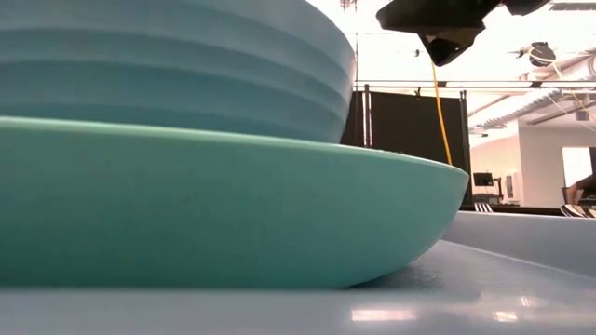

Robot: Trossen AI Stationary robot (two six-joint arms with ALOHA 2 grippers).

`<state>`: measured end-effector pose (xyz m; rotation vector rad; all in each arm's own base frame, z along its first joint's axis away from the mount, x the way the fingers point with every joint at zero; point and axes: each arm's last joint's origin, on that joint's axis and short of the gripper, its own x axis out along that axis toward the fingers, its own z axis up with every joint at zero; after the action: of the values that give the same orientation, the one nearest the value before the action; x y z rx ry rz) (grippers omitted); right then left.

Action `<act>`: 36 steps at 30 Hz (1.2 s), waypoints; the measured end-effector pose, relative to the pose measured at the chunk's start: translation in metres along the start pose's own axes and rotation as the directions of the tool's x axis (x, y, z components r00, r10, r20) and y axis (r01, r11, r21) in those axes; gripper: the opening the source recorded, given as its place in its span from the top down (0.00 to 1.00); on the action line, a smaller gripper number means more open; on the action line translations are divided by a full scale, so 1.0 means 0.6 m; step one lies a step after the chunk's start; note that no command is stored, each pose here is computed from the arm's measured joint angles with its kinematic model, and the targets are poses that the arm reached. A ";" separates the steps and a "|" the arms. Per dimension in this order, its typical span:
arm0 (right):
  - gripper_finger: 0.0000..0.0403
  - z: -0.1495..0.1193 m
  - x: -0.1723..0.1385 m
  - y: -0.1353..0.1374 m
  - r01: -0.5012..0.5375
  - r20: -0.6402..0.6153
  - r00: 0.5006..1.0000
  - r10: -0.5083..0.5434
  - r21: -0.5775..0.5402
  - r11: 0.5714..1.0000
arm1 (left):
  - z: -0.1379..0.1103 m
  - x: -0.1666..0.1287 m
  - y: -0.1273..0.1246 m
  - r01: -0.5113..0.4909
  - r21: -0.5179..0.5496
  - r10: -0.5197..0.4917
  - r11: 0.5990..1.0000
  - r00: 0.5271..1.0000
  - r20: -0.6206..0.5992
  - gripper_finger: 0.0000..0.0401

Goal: Set up tray
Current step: Adjust the pink cup on the blue tray

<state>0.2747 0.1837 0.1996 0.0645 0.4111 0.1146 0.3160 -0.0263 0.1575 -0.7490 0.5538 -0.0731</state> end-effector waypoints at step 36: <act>0.70 0.000 0.000 -0.002 0.026 0.007 1.000 -0.026 -0.003 1.000 | 0.003 0.005 0.014 -0.006 0.053 0.006 0.999 1.000 0.000 0.98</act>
<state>0.2749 0.1828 0.1996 0.0565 0.4047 0.0890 0.3187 -0.0197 0.1519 -0.6957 0.5517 -0.0821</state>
